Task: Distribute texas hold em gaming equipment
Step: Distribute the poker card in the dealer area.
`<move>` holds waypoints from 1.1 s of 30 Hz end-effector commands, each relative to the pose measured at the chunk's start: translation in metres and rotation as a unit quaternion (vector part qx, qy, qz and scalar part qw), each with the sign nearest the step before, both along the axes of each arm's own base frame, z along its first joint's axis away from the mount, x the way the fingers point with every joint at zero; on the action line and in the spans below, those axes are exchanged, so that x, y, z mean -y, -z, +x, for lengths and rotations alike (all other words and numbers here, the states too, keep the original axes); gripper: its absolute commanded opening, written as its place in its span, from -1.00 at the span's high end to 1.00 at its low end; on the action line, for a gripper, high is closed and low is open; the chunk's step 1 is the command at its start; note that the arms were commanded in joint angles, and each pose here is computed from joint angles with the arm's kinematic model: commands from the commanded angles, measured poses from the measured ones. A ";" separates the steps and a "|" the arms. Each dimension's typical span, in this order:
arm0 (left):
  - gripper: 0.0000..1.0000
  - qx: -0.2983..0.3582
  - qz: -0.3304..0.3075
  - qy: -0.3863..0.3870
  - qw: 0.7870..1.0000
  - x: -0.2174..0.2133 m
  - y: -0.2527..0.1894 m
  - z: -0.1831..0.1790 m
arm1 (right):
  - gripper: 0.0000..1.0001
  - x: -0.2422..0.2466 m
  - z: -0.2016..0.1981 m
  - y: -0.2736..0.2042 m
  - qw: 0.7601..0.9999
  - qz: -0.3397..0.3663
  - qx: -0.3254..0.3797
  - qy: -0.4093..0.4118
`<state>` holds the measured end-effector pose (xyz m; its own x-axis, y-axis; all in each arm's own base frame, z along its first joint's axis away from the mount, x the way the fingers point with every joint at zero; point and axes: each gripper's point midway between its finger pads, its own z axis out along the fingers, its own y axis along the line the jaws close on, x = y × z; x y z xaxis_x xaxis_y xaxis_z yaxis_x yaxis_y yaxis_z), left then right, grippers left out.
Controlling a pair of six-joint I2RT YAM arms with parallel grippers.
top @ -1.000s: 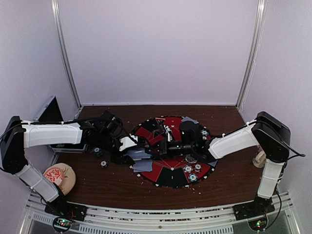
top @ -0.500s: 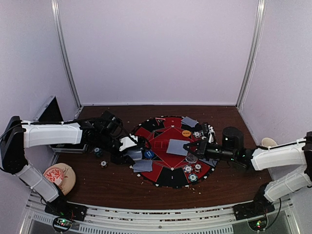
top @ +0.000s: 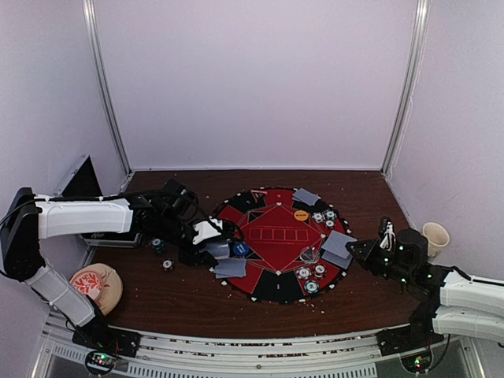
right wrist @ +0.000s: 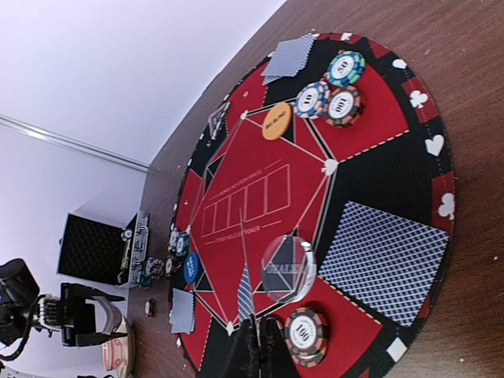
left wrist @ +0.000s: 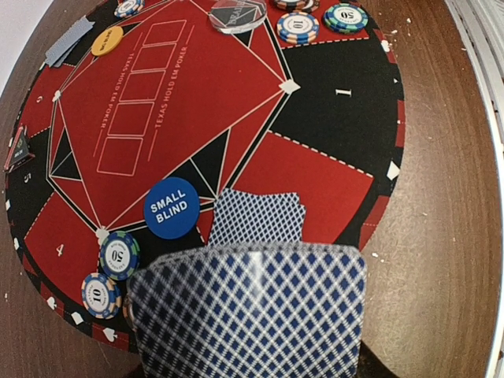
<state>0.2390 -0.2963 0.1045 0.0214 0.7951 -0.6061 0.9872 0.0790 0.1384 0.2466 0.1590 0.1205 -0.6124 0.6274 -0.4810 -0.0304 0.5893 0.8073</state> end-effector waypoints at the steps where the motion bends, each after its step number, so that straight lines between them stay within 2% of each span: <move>1: -0.08 0.008 -0.016 0.002 1.000 0.002 -0.006 0.000 | 1.00 0.016 0.001 0.031 0.998 -0.026 -0.041 0.026; 12: -0.08 0.008 -0.015 0.003 1.000 0.001 -0.006 0.000 | 1.00 0.023 0.006 0.053 0.997 -0.041 -0.066 0.029; 33: -0.08 0.006 -0.012 0.002 1.000 0.002 -0.003 0.001 | 1.00 0.022 0.024 0.062 0.995 -0.052 -0.082 0.020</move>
